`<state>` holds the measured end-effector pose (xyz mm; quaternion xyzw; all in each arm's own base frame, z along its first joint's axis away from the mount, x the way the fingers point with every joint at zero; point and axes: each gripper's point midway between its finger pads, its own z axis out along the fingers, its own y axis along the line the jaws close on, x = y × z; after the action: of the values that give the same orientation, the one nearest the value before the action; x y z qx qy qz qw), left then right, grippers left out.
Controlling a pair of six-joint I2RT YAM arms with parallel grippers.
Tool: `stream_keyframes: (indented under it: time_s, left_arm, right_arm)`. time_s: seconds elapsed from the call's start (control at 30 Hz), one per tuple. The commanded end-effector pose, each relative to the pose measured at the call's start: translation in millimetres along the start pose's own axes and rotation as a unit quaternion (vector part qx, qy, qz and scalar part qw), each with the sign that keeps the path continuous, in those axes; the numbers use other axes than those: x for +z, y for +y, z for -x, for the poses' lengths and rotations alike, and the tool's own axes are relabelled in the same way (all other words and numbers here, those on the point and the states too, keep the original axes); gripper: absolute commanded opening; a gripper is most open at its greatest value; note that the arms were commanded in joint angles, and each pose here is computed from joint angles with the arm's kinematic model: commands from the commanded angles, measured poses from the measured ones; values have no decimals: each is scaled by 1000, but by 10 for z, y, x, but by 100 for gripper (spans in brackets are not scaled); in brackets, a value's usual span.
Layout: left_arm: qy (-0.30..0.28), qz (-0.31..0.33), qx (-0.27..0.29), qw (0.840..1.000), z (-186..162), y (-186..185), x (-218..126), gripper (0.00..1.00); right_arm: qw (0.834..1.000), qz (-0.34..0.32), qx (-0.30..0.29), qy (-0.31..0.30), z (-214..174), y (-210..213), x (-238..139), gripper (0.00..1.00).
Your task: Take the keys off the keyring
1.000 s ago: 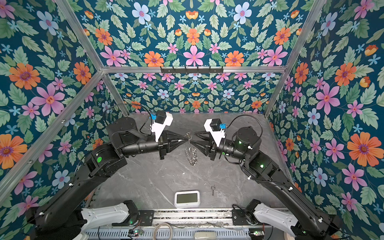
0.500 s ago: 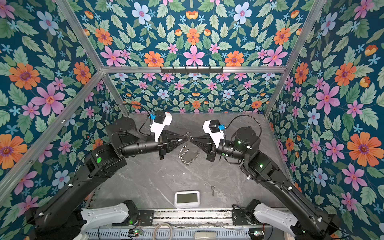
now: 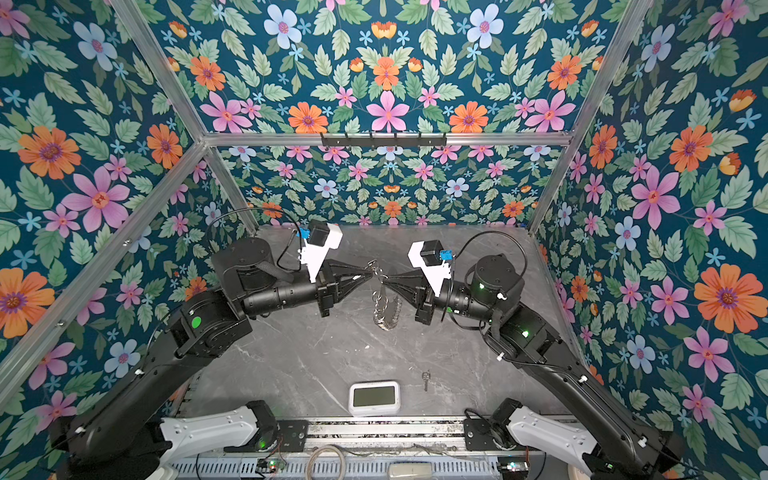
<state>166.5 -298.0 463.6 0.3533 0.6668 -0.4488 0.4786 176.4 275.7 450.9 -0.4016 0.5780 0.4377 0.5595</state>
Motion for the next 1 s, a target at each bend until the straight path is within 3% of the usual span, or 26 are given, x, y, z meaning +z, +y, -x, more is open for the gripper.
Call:
stream_keyframes:
  time_s: [0.0, 0.1, 0.37, 0.57, 0.73, 0.97]
  left_arm:
    - [-9, 27, -7, 1000, -13, 97, -30, 4]
    - [0, 31, -13, 999, -118, 117, -59, 26]
    - [-11, 32, 14, 999, -154, 56, -270, 44]
    - [-7, -60, 63, 996, -177, -202, -123, 46]
    - [7, -118, 70, 991, -222, -340, -5, 46]
    - [11, -166, 63, 984, -222, -504, -53, 44]
  right_arm:
    - [1000, 10, 11, 18, -57, 41, -26, 0]
    - [999, 30, 28, 25, -80, 28, -76, 0]
    - [991, 113, 60, 37, -114, 13, -212, 0]
    - [976, 200, 74, 54, -131, 198, -207, 0]
    - [956, 272, 83, 64, -77, 361, -258, 0]
    - [953, 283, 87, 67, -69, 319, -204, 0]
